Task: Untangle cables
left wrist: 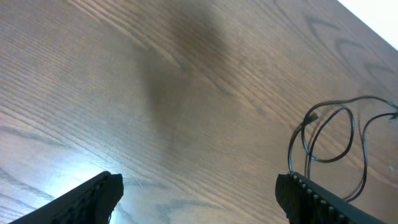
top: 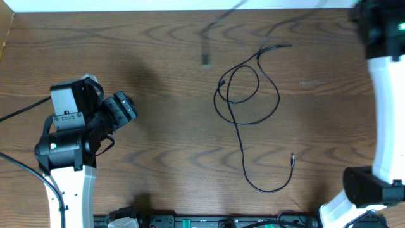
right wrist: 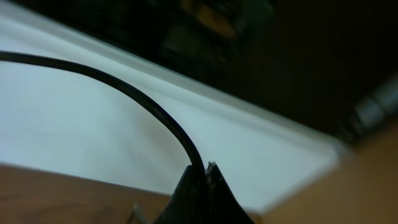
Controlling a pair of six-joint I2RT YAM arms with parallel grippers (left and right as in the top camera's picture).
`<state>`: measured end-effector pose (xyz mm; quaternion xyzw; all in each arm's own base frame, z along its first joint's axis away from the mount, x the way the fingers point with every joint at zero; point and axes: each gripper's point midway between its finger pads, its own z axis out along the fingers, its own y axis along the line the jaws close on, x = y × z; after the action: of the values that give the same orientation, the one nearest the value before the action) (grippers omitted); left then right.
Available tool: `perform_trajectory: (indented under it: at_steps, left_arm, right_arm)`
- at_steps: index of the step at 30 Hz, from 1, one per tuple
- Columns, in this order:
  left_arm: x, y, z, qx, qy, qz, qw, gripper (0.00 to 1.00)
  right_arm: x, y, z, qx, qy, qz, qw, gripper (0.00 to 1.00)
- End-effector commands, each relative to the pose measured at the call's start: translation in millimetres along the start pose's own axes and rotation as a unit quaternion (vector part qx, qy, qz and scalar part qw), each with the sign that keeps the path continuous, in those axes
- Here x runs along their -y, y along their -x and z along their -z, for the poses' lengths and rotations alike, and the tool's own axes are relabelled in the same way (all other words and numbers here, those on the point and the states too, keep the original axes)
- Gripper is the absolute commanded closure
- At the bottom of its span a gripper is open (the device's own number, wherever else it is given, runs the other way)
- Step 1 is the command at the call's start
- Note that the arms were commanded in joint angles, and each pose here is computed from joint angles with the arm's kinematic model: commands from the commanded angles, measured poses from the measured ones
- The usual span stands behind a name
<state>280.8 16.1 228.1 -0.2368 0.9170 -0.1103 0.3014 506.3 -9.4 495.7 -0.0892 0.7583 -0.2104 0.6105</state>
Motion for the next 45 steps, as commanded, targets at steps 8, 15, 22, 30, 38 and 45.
perform_trajectory:
  at_steps: [8, 15, 22, 30, 38, 45]
  left_arm:
    - [-8, -6, -22, -0.04, 0.019, 0.001, 0.999, 0.17]
    - [10, -7, -26, -0.052, -0.032, -0.021, 0.998, 0.2]
    - [12, -14, -25, -0.064, -0.034, -0.046, 0.996, 0.2]
    - [26, -27, -26, -0.082, -0.046, -0.078, 0.992, 0.2]
    - [35, -33, -26, -0.088, -0.055, -0.093, 0.99, 0.2]
    - [35, -32, -26, -0.086, -0.055, -0.093, 0.99, 0.2]
  right_arm:
    - [190, -116, 3, -0.105, -0.196, -0.175, 0.959, 0.99]
    - [231, -178, 10, -0.153, -0.168, -0.222, 0.948, 0.99]
    - [252, -241, 0, -0.213, -0.185, -0.25, 0.926, 0.99]
    - [242, -339, -23, -0.322, -0.169, -0.274, 0.89, 0.99]
    - [255, -409, -13, -0.377, -0.212, -0.352, 0.83, 0.99]
    - [285, -400, -7, -0.3, -0.187, -0.435, 0.828, 0.99]
